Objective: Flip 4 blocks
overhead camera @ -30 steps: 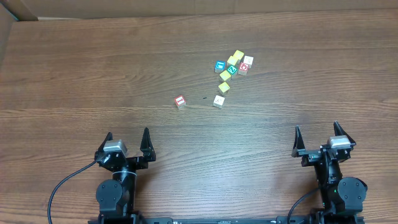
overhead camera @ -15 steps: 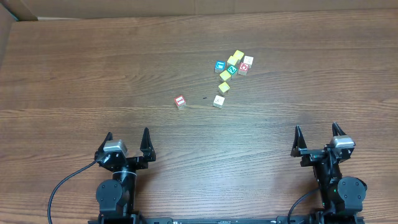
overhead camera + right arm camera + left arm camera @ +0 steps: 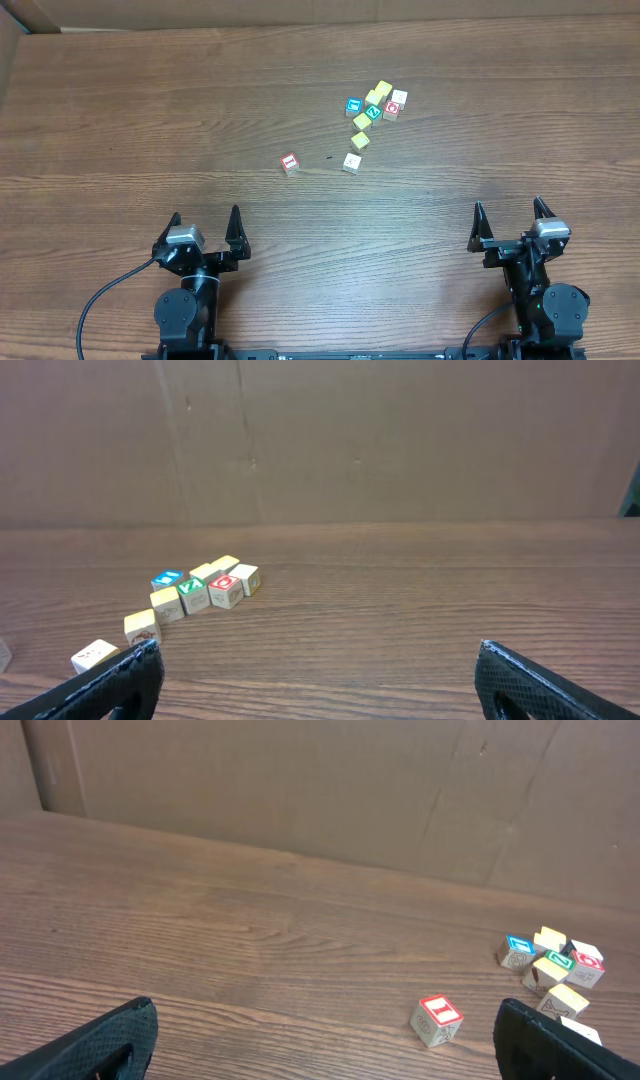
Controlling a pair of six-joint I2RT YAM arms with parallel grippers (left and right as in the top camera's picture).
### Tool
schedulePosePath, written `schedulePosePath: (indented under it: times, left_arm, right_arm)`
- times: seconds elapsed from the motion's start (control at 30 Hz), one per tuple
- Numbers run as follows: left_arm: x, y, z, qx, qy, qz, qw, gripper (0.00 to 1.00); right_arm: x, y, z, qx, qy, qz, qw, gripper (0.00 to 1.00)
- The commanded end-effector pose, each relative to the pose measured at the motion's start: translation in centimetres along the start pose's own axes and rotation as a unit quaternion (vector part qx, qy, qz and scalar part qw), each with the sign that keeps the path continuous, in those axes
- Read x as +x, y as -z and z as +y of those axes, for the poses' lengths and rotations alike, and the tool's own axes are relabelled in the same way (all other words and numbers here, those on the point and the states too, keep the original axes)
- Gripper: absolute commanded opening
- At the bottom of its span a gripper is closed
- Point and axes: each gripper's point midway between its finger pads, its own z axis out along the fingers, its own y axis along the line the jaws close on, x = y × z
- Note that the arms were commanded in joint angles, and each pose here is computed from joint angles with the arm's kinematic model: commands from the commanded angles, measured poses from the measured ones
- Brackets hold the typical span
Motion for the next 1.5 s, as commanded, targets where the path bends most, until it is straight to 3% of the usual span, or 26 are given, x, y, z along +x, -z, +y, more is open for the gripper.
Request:
schedulePosePath:
  times: [0.0, 0.7, 1.07, 1.47]
  left_arm:
    - [0.0, 0.0, -0.4, 0.01, -0.01, -0.002, 1.0, 1.0]
    - [0.0, 0.0, -0.4, 0.01, -0.01, -0.002, 1.0, 1.0]
    - [0.0, 0.0, -0.4, 0.01, -0.01, -0.002, 1.0, 1.0]
    - [0.0, 0.0, -0.4, 0.01, -0.01, -0.002, 1.0, 1.0]
  right_arm:
    - [-2.0, 0.4, 0.2, -0.003, -0.001, -0.025, 1.0, 1.0]
    - [-3.9, 1.2, 0.6, -0.006, -0.012, 0.005, 1.0, 1.0]
    - [-7.4, -0.2, 2.3, -0.048, -0.053, 0.093, 0.993, 1.0]
    - [-11.0, -3.1, 2.5, -0.043, -0.079, 0.239, 0.967, 1.0]
